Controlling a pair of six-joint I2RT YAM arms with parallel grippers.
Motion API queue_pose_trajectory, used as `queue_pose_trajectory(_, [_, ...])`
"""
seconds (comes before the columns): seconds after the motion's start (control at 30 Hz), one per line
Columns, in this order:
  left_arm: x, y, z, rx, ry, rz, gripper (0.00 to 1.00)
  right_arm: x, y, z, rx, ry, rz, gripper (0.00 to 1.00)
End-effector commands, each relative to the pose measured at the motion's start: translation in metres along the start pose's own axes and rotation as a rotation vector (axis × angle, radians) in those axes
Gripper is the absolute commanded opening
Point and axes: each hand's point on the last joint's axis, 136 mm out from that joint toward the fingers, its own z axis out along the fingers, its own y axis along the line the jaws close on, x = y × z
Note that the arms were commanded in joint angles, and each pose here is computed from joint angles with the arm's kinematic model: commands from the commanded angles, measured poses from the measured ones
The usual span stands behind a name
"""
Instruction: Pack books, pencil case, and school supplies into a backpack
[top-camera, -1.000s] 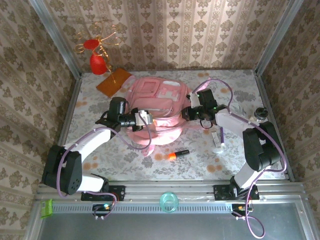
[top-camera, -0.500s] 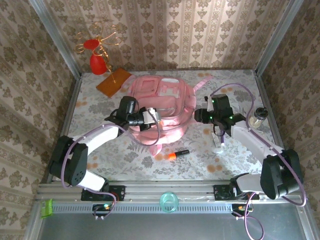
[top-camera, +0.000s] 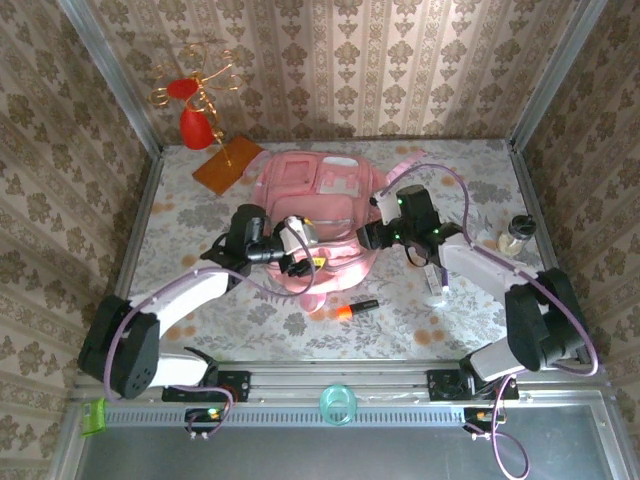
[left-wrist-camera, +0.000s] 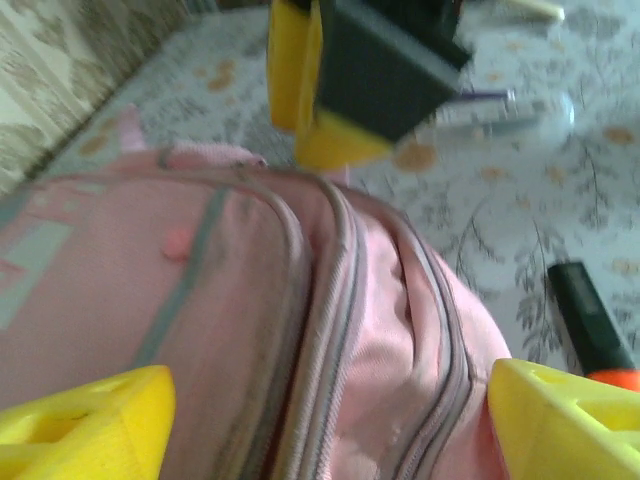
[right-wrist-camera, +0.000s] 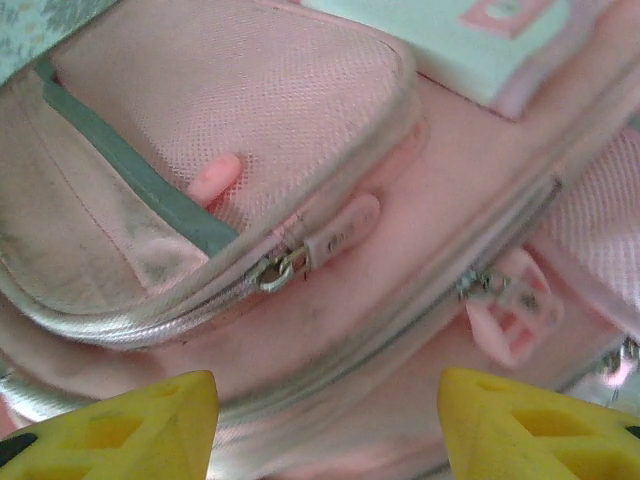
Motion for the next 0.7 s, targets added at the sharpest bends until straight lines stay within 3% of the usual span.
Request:
queue_pose_trajectory(0.0, [-0.019,0.039,-0.019,-0.194,-0.097,-0.274,0.85,-0.025,-0.005,0.006,-0.038,-0.072,-0.201,0.60])
queue_pose_trajectory(0.13, [0.022,0.087,-0.047,-0.460,-0.015,-0.700,0.83,-0.025,-0.015,0.018,-0.043,-0.059,-0.276,0.60])
queue_pose_trajectory(0.2, [0.039,0.093,-0.053,-0.500,0.048,-0.822,0.80,-0.020,-0.014,0.026,-0.068,-0.032,-0.331,0.59])
queue_pose_trajectory(0.47, [0.075,0.105,-0.058,-0.555,0.111,-1.035,0.77,0.001,0.009,0.035,-0.248,0.002,-0.497,0.58])
queue_pose_trajectory(0.67, [0.090,0.102,-0.043,-0.509,0.150,-1.089,0.75,0.007,0.017,0.034,-0.302,0.012,-0.550,0.57])
